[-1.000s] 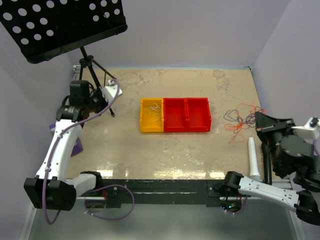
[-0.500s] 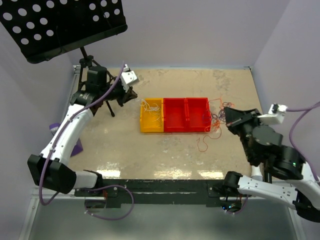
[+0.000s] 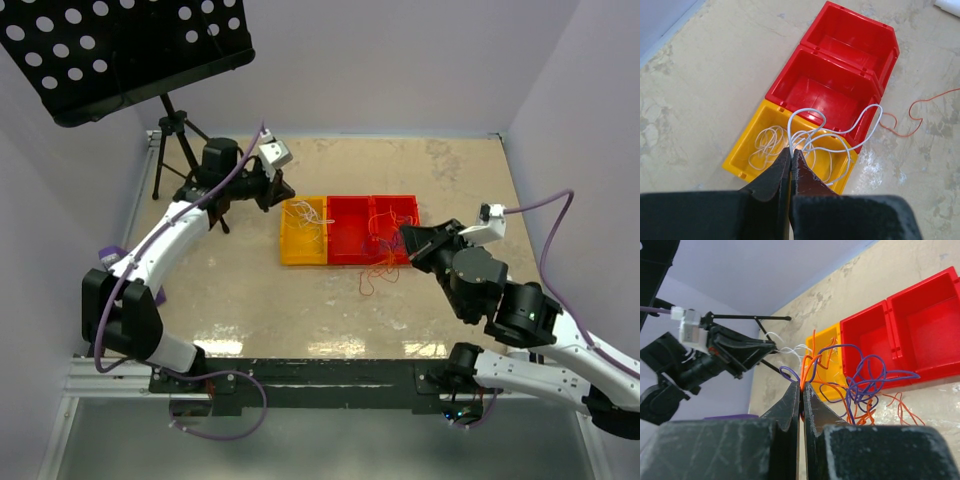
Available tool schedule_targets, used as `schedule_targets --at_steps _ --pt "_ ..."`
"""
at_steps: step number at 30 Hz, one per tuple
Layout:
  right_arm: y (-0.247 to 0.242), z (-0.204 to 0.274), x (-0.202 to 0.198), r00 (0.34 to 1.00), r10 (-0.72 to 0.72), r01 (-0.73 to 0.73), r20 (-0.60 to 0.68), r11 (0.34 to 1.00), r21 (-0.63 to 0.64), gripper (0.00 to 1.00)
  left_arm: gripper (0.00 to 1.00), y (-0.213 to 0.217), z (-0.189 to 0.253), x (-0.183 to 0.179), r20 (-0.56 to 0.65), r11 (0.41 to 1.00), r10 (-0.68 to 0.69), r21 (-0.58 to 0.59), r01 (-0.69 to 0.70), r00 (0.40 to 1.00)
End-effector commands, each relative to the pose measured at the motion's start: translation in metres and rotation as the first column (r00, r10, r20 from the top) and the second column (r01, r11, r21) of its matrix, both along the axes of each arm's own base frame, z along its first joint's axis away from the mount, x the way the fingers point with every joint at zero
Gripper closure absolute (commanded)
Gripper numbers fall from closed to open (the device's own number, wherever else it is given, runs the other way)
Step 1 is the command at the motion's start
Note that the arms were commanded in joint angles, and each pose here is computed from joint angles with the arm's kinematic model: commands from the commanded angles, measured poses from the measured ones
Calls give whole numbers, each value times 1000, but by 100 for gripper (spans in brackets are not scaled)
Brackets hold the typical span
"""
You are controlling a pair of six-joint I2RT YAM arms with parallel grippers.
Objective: Untangle the cables
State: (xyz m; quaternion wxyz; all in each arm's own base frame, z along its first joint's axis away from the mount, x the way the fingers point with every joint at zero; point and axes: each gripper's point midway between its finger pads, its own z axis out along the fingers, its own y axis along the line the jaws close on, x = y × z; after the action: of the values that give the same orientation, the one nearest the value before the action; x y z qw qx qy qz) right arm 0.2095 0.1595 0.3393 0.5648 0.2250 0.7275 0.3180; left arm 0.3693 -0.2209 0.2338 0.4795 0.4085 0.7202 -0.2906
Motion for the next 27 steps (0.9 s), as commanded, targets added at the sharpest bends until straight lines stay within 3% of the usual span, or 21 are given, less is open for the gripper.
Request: schedule_targets --at_steps 1,11,23,27 --pt "11 5 -2 999 43 -44 14 996 76 100 100 -22 -6 7 5 998 -29 -63 29 1000" --pt "11 -18 -10 997 74 -72 -24 994 88 100 100 2 -73 50 -36 963 268 37 -267 963" --pt "19 -26 -10 995 95 -91 -44 992 82 100 100 -9 -117 59 -5 921 364 150 -359 931" --pt "19 -28 -11 994 100 -96 -49 992 81 100 82 -12 -128 58 4 915 357 197 -351 934"
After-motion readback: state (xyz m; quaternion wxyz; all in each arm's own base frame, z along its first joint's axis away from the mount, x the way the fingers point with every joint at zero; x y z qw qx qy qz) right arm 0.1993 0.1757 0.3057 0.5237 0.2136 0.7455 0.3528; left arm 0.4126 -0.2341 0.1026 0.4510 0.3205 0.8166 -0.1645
